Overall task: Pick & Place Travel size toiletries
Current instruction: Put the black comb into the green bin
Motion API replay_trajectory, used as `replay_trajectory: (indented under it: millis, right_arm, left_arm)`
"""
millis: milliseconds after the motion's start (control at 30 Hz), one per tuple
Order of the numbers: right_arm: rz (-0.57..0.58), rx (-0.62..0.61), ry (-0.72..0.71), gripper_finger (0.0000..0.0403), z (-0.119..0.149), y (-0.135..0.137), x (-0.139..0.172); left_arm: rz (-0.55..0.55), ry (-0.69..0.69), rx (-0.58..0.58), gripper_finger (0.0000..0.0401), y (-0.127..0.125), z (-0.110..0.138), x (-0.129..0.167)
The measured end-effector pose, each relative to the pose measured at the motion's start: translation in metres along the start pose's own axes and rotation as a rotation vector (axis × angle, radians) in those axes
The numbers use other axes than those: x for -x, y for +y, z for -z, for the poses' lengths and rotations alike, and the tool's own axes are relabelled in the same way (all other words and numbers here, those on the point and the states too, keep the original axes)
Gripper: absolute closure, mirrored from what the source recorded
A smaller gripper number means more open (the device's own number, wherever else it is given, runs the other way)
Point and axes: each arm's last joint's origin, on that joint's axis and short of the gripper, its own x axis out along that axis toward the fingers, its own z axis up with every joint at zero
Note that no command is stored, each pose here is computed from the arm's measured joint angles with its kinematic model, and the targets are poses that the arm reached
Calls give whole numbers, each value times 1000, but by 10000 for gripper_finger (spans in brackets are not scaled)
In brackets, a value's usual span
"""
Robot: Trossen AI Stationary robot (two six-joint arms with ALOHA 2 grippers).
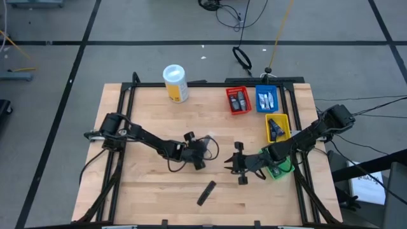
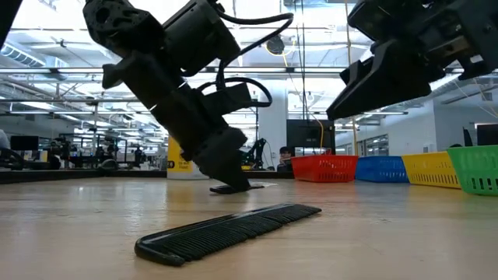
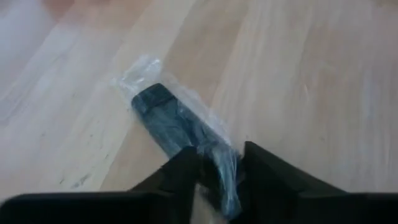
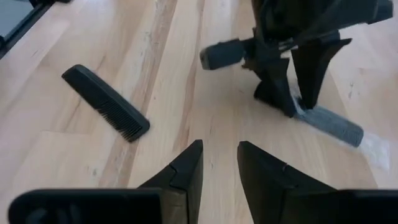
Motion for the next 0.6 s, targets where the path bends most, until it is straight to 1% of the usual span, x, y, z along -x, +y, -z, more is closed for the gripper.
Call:
replay_trajectory:
  millis: [200,233,267,400,533,600]
  right_arm:
    - [0,-2,18,312,2,0,0]
    - [2,-5,26,312,3,0,0]
    - [2,-10,30,312,3,0,0]
    - [4,-10,40,312,4,0,0]
    - [4,-11,40,312,4,0,0]
    - [4,-11,40,312,4,0,0]
  left_arm:
    - [67,13,-122,380,1,-4,8]
    - [74,11,-136,390,2,-5,10]
    - [79,7,-143,394,2,-6,12]
    - [109,-13,-189,387,3,-11,21]
    - [153,-53,-251,398,-1,-16,32]
    - [168,-67,-278,396,-5,-17,37]
